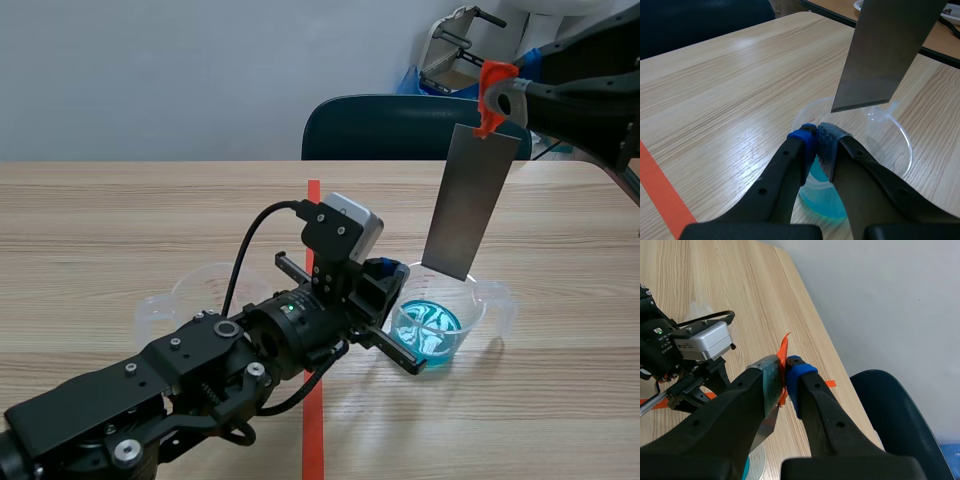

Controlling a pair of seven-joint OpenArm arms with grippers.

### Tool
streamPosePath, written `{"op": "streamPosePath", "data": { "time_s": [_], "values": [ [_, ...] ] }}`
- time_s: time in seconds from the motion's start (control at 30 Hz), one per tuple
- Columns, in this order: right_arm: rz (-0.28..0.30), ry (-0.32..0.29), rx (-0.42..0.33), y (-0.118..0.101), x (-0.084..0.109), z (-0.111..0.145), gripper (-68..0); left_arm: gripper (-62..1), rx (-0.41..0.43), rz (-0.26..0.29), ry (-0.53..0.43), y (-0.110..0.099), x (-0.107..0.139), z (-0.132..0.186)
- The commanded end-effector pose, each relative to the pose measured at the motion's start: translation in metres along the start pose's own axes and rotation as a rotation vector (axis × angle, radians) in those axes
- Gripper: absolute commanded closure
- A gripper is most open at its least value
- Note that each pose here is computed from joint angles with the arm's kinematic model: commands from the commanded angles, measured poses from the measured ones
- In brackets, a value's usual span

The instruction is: Do the redox reaction experiment

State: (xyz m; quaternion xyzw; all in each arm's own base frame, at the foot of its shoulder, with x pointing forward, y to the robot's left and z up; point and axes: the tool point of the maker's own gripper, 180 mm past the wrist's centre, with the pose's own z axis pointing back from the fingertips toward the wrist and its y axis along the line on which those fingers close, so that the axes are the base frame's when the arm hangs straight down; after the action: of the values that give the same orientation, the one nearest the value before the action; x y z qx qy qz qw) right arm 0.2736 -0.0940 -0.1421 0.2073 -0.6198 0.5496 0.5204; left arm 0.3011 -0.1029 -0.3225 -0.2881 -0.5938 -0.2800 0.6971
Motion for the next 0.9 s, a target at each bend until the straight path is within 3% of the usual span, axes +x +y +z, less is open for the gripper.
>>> {"op": "streamPosePath", "data": {
  "time_s": [0.0, 0.6, 0.87],
  "values": [
    [0.021, -0.027, -0.002, -0.006, 0.011, 0.002, -0.8, -1.9, -0.001, 0.002, -0.04, -0.001, 0.011, 0.005],
    [0.021, -0.027, -0.002, -0.006, 0.011, 0.002, -0.8, -1.9, -0.024, 0.027, -0.008, -0.022, 0.004, 0.084],
    [0.021, -0.027, -0.002, -0.006, 0.011, 0.002, -0.8, -1.9, 0.0, -0.003, 0.005, -0.021, 0.008, 0.11]
  ]
}}
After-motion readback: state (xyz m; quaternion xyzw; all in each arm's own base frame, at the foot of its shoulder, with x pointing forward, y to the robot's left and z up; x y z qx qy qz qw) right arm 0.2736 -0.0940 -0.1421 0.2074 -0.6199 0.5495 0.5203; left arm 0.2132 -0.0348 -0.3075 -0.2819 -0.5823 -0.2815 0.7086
